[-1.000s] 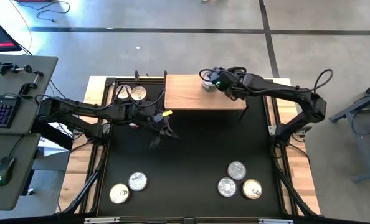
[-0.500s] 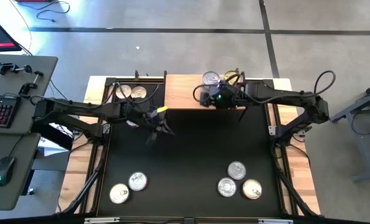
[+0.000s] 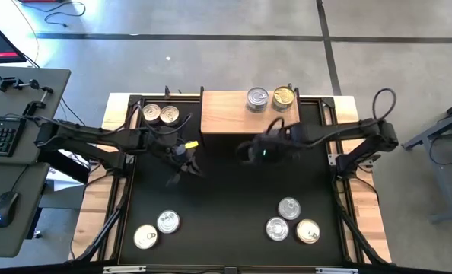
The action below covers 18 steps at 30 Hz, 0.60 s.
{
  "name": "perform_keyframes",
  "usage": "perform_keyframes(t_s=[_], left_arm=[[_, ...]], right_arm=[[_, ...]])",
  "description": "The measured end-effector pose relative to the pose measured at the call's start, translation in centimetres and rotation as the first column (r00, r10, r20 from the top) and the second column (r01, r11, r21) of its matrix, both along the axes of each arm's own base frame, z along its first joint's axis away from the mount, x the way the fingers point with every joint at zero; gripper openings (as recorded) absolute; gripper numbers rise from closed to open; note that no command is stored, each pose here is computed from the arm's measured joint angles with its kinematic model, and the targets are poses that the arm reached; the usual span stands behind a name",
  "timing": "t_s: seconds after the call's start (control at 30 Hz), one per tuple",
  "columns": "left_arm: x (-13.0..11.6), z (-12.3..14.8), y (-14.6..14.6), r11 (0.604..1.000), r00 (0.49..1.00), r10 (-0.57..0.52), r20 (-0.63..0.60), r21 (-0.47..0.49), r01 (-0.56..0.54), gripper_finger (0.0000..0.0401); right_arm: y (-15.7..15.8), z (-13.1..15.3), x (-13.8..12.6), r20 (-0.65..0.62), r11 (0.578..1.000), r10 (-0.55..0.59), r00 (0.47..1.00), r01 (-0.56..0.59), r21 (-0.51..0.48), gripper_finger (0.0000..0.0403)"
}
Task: Stack canned seafood by type on shelf
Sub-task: Put the red tuna can on the shelf
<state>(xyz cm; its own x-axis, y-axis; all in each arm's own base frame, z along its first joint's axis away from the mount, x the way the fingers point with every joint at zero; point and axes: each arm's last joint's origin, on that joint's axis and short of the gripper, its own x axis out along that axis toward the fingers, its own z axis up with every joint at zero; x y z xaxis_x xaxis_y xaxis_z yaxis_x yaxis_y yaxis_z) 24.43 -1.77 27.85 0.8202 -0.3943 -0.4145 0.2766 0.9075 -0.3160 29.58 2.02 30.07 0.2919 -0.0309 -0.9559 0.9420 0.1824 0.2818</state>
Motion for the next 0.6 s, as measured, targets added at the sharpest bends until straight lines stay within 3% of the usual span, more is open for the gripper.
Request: perform_keyframes(t_s=[0.2,0.3,0.37,0.5,0.53,0.6], left_arm=[[0.4,-0.5,-0.1,1.000,1.000,-0.004,-0.019,0.001,0.004,0.0000],[0.6,-0.7,-0.2,1.000,0.999,0.012,-0.040,-0.020,-0.013,0.0000],[1.0,-0.9,-0.5,0.998,0.998,0.048,-0.048,-0.042,-0.050,0.0000],[2.2,-1.5,-1.9,0.993,0.994,0.108,-0.029,-0.051,-0.109,0.0000],[2.6,-1.8,-2.4,0.991,0.992,0.123,-0.027,-0.059,-0.124,0.0000],[3.4,-2.5,-3.5,0.983,0.986,0.161,-0.030,-0.082,-0.163,0.0000]], right_arm=[[3.6,-2.8,1.3,-0.111,0.988,0.111,0.988,-0.097,0.119,0.0301],[5.4,-4.4,1.8,-0.160,0.947,0.257,0.953,-0.215,0.239,0.0272],[7.0,-5.4,1.3,-0.230,0.909,0.367,0.901,-0.295,0.293,0.0219],[9.9,-6.7,-0.9,-0.372,0.844,0.531,0.762,-0.434,0.316,0.0047],[10.5,-7.0,-1.7,-0.382,0.831,0.552,0.742,-0.452,0.323,0.0025],[11.7,-7.7,-3.2,-0.371,0.823,0.562,0.740,-0.456,0.338,0.0021]])
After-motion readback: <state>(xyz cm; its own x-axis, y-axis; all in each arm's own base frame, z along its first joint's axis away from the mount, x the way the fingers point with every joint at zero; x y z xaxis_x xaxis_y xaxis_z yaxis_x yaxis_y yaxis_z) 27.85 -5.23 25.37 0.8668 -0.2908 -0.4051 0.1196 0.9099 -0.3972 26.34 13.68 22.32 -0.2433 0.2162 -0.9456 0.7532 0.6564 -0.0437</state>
